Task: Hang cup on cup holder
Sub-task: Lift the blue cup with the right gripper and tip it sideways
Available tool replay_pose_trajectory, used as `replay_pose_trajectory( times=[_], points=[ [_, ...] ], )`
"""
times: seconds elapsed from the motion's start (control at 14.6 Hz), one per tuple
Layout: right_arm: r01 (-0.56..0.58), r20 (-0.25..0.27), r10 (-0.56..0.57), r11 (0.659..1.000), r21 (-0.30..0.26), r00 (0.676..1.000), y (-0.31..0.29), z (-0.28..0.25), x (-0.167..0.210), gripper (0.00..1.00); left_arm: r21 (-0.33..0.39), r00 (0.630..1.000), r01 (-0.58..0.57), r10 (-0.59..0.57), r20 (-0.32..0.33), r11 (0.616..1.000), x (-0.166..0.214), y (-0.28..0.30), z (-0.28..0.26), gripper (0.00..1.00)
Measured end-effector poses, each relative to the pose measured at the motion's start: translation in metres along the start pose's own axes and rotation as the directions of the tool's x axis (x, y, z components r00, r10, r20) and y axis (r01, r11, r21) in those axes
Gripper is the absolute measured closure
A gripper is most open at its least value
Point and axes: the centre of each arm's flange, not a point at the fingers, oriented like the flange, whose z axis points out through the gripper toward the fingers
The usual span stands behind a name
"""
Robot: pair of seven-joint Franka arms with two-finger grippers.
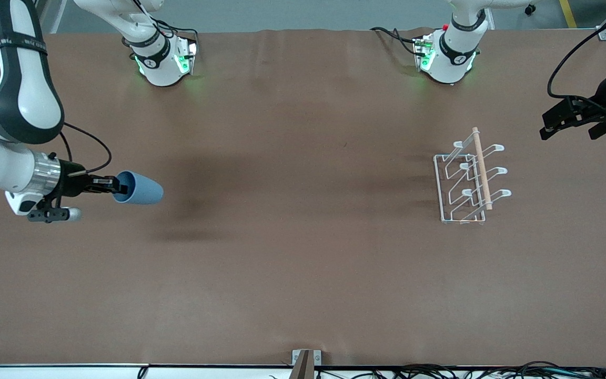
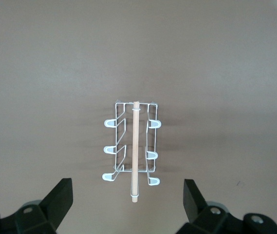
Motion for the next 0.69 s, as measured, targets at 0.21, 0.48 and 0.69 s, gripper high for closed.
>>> replay_pose_trajectory(
  times=[0.21, 0.48, 0.69],
  points=[
    [-0.017, 0.015, 0.015, 0.978, 0.21, 1.0, -0.041, 0.013, -0.003, 0.95, 0.0, 1.0, 0.0, 0.0, 0.0, 1.0, 0.0, 0.0, 0.0, 0.0],
    [-0.028, 0.025, 0.02, 0.913, 0.406, 0.999, -0.11, 0.053, -0.012, 0.95, 0.0, 1.0, -0.005, 0.005, 0.0, 1.0, 0.001, 0.003, 0.001, 0.0],
    [-0.021, 0.015, 0.015, 0.863, 0.504, 1.0, -0.164, 0.085, -0.025, 0.95, -0.001, 1.0, -0.007, 0.007, -0.009, 1.0, 0.001, 0.003, -0.002, 0.02]
  ],
)
